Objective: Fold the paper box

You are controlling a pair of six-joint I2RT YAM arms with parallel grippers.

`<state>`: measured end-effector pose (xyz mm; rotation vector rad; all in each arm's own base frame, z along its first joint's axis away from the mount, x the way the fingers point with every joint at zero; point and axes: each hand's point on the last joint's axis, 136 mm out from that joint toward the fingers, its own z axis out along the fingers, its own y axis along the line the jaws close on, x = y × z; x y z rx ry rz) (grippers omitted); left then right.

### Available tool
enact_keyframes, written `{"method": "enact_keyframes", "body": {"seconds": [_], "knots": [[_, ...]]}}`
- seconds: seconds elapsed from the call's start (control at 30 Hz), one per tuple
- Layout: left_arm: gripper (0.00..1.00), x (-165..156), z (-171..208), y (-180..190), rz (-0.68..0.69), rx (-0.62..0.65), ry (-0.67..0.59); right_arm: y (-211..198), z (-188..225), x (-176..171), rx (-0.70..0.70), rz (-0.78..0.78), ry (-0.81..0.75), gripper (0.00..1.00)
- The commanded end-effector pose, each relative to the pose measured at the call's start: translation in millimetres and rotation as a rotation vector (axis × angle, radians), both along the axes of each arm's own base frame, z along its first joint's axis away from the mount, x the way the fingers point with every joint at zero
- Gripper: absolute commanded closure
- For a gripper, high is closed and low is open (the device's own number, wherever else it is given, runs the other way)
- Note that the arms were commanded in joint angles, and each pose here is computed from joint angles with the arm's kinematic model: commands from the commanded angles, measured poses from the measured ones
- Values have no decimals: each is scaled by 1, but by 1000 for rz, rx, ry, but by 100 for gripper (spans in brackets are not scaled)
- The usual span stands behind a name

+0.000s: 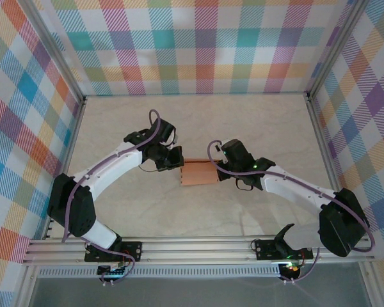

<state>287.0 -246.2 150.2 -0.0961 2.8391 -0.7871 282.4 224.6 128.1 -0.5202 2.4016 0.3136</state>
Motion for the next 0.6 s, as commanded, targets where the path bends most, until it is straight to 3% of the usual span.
{"method": "enact_keyframes", "body": {"seconds": [0.0, 0.23, 0.57], "knots": [[100, 8, 16, -20, -12, -138, -5, 7, -4, -9, 1, 41, 32, 100], [100, 3, 6, -2, -35, -30, -37, 6, -5, -9, 3, 34, 33, 100], [100, 2, -24, 7, -78, -1, -135, 12, -8, -7, 28, 43, 26, 100]]}}
